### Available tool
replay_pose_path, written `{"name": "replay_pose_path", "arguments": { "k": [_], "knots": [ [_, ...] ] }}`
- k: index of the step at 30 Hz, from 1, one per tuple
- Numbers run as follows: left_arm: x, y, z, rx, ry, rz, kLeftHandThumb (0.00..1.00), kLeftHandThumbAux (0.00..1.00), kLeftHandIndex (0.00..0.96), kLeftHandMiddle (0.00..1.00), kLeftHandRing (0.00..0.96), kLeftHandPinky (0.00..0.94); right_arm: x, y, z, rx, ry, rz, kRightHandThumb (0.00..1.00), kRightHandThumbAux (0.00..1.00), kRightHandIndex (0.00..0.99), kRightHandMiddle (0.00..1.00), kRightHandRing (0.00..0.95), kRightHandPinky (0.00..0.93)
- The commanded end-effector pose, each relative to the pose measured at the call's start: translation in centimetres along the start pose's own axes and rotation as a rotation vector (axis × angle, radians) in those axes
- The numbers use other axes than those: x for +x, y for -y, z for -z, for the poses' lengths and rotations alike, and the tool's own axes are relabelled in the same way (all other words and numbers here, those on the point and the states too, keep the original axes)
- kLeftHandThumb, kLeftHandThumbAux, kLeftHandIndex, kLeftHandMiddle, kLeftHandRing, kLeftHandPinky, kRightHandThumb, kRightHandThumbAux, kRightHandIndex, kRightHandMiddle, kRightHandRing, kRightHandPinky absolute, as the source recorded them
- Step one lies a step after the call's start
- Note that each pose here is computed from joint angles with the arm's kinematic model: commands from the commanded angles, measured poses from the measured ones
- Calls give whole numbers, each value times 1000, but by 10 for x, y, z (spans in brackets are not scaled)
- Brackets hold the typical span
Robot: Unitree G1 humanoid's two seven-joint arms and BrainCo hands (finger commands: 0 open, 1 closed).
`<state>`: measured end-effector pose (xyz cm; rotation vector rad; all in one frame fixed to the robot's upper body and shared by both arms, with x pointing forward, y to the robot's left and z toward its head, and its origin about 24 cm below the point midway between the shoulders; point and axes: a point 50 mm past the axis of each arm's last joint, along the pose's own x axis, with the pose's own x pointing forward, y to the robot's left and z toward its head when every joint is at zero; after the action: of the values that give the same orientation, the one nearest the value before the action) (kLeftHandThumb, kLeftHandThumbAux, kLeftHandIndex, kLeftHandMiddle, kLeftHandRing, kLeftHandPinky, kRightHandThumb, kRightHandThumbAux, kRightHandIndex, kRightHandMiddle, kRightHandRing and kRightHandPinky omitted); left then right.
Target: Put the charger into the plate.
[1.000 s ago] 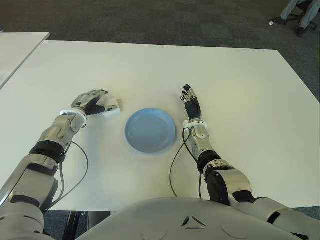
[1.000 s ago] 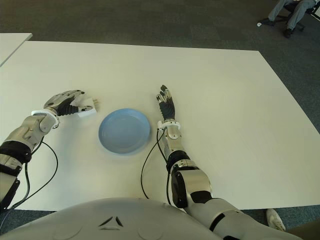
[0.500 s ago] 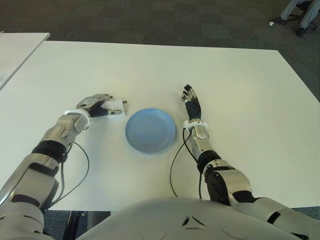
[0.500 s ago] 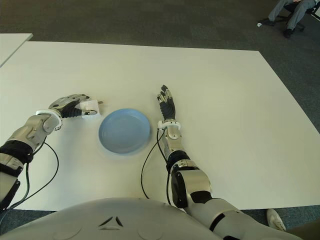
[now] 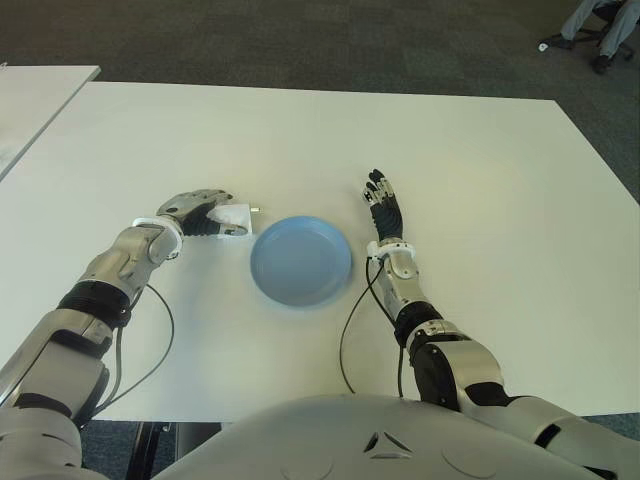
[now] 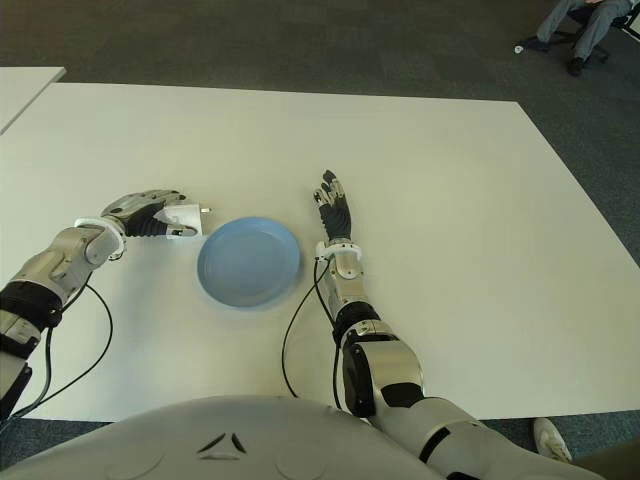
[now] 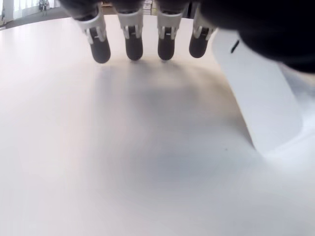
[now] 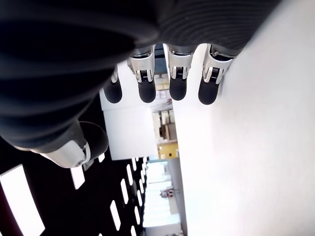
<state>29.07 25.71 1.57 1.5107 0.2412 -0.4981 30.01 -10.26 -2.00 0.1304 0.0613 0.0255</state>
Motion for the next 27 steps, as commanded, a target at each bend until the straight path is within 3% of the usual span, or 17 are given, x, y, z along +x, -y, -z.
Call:
{"name": "replay_pose_path", "arguments": {
  "k": [1, 27],
  "knots": [
    [-5, 22, -1, 37, 8, 97, 162, 247, 0, 0, 0, 0, -12, -5, 20, 33, -95, 9, 0, 521, 45, 22, 9, 54],
    [-17, 28, -6, 129, 93, -21, 164, 283, 0, 0, 0, 0, -12, -4, 20, 26, -104, 0, 0, 501, 33, 31, 15, 45]
  ]
}}
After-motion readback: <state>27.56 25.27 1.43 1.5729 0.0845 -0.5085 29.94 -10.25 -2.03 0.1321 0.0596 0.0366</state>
